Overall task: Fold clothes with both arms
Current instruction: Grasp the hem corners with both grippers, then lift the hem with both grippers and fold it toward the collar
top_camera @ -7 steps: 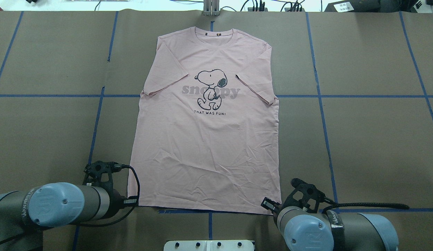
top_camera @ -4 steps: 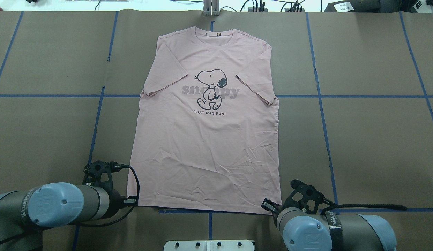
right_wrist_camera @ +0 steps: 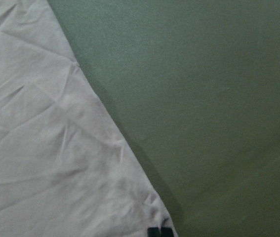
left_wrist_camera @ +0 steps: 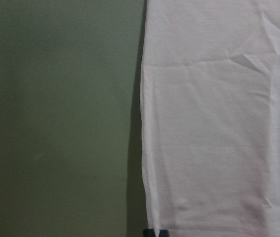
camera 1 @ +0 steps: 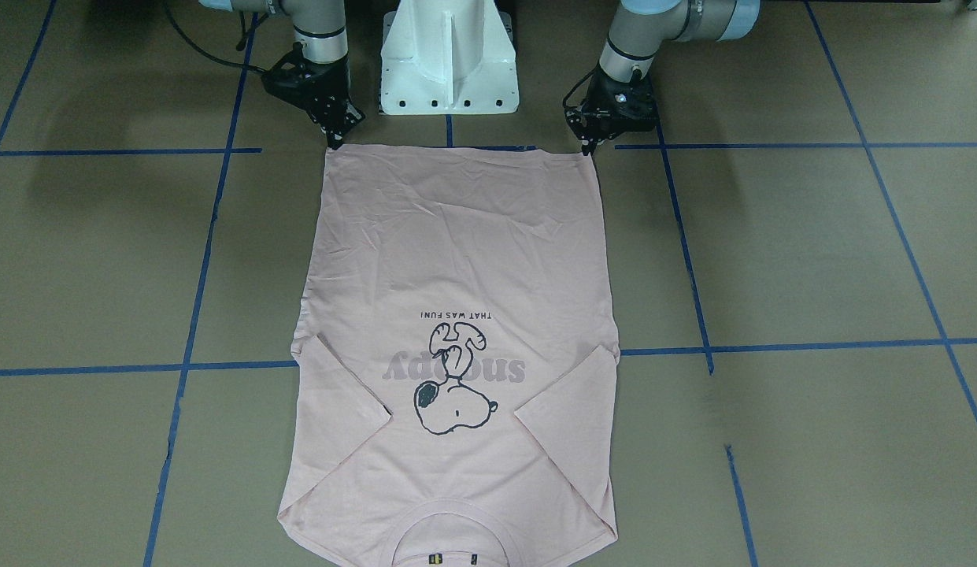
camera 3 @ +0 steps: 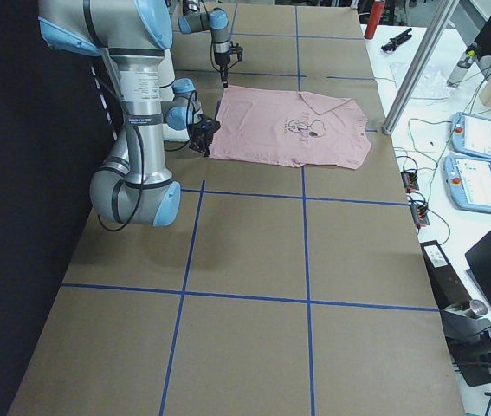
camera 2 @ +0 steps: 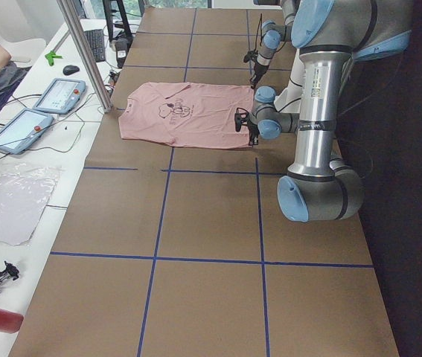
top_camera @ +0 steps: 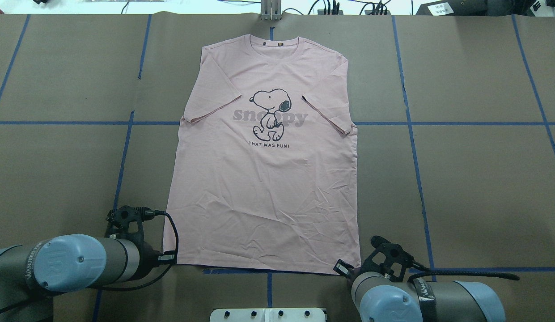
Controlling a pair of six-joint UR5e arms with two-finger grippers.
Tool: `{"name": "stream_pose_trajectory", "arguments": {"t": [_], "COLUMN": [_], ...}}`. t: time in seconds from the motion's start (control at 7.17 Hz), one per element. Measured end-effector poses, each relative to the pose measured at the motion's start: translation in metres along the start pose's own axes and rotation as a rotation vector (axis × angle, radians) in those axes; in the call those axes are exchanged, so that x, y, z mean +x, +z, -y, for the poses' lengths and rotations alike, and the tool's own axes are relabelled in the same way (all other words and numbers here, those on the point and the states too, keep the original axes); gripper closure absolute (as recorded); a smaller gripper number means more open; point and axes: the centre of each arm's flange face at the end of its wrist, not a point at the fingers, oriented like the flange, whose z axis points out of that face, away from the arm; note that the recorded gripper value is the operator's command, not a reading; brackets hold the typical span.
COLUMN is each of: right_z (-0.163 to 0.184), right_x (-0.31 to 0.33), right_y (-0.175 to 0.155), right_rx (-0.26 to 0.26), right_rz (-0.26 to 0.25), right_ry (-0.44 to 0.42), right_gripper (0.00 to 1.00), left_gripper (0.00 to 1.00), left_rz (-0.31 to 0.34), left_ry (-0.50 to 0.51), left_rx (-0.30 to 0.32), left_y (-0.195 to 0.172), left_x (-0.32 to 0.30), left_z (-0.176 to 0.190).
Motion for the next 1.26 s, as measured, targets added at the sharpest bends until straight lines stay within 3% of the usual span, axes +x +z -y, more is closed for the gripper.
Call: {"name": "stream_pose_trajectory", "arguments": {"t": [0.42,0.56,0.7,0.98,1.26], "right_z": [0.007,0.017,0.027,0.044,0.060], "right_x": [-0.004,-0.007,-0.007,0.006,0.012], "right_y": [-0.010,-0.030,-0.065,-0.153,-0.236], "right_rx": [0.005,0.008,0.005,-0.022,-0.082], "right_rz": [0.017,0.024,0.031,0.031,0.025], "right_ry": [0.003,-0.008,-0.035,-0.069,-0.072], "right_gripper": [1.00,1.00,1.00,1.00,1.00], "left_gripper": [1.00,1.00,1.00,1.00,1.00], "left_rz": [-0.021,-0.043,-0.055,-0.066,-0.101], "left_ry": [0.001,0.005,0.009,0.010,-0.016], "left_rx": [-0.001,-0.008,-0.037,-0.108,-0.112], "left_y": [-0.012,-0.030,-0.058,-0.150,-0.248], "left_x": [0.006,0.013,0.025,0.067,0.097], "left_z": [-0.001,-0.003,-0.006,-0.015,-0.004]}}
